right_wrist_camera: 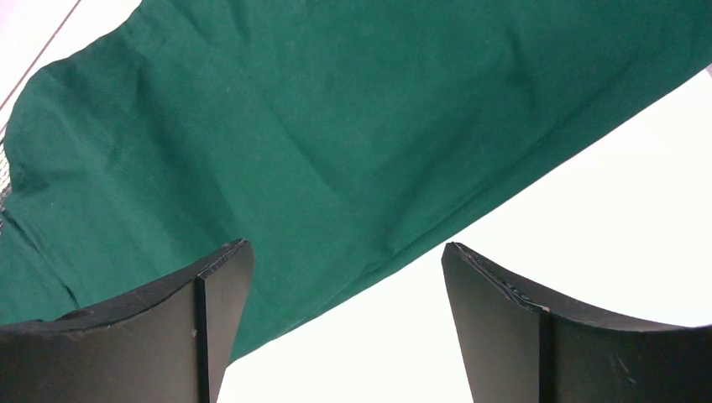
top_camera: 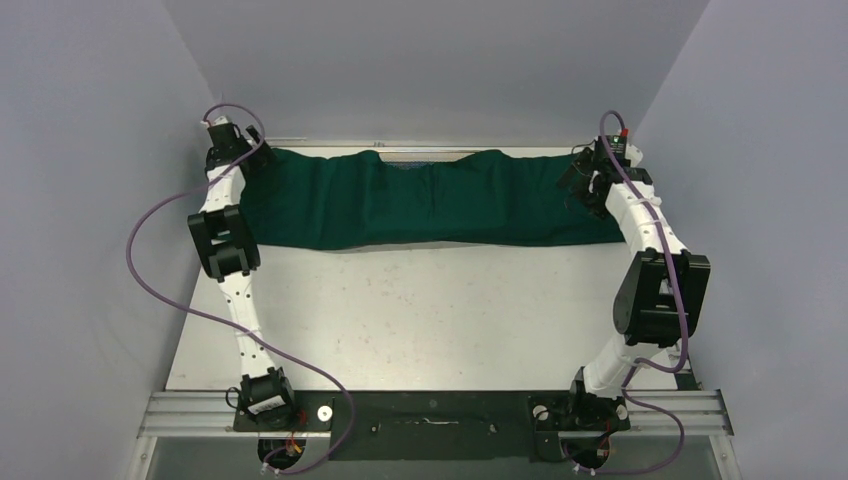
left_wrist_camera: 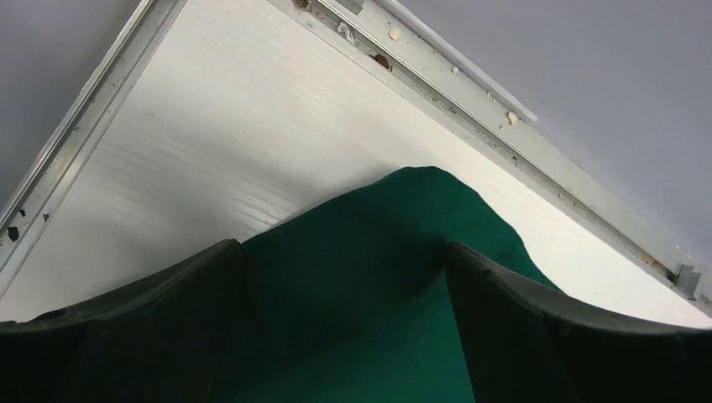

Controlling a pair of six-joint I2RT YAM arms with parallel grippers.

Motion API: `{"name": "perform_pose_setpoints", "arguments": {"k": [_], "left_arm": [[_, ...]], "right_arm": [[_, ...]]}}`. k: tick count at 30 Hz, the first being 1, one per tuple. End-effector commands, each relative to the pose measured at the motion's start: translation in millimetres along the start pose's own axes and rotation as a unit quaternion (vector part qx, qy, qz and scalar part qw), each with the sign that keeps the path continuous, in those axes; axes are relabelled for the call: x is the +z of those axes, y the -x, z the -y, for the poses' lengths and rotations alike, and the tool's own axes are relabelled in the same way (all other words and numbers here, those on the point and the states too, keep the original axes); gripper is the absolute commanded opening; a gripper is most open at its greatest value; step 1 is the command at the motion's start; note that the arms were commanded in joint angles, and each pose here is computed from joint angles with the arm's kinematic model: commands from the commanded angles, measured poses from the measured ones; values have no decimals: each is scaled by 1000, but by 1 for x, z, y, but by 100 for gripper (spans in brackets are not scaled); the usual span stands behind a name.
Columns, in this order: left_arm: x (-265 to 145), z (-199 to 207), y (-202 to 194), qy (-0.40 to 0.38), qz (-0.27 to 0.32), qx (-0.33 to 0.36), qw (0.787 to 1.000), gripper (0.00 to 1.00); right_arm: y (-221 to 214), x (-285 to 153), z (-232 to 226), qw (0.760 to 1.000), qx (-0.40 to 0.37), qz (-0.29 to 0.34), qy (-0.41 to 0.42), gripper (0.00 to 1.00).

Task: Open and lay out the surgical kit
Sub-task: Open the surgical kit at the center of the board.

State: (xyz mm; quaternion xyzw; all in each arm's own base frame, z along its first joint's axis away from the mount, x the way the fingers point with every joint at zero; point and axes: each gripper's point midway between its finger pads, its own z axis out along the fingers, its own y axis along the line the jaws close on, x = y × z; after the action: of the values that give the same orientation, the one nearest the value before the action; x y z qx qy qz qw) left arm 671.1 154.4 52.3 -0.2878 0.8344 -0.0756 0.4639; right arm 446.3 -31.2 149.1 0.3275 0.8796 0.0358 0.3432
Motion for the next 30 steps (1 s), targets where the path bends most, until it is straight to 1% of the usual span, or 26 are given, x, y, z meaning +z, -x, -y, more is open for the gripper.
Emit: {"name": "perform_pose_setpoints", "arguments": {"k": [1,4,7,10,13,16,17,18,19,22,27,28,30], "left_arm": [[0,1,14,1,26,-38,999,88],[4,-4,5,17,14,-60,998,87],[5,-11,-2,41,3,-83,996,76],[4,-22,-18,79,-19,-104,991,69],[0,-27,-33,101,-40,-117,987,65],[-4,-24,-45,110,-57,-109,986,65],[-5,-21,-48,109,-61,-104,987,63],[-6,-18,-52,108,-66,-97,987,60],[-7,-15,-53,107,-68,-92,988,54],[-8,-9,-52,101,-65,-75,990,30],[-14,3,-22,81,-26,-35,996,7],[-17,4,-12,80,-14,-23,996,0],[-25,6,6,85,9,1,996,0]], "right_arm": [[12,-25,-15,999,8,31,15,80],[13,-25,-18,999,10,33,14,80],[17,-26,-21,999,12,39,13,80],[20,-28,-24,999,13,45,16,80],[22,-28,-27,998,17,49,19,80],[22,-29,-29,998,17,50,20,80],[23,-29,-29,998,18,51,21,80],[23,-29,-29,998,17,51,21,80],[23,-29,-29,998,18,52,21,80],[24,-30,-30,998,17,53,22,80],[25,-31,-31,998,14,54,25,80],[26,-31,-32,998,13,54,26,80],[28,-32,-33,998,11,56,29,80]]}}
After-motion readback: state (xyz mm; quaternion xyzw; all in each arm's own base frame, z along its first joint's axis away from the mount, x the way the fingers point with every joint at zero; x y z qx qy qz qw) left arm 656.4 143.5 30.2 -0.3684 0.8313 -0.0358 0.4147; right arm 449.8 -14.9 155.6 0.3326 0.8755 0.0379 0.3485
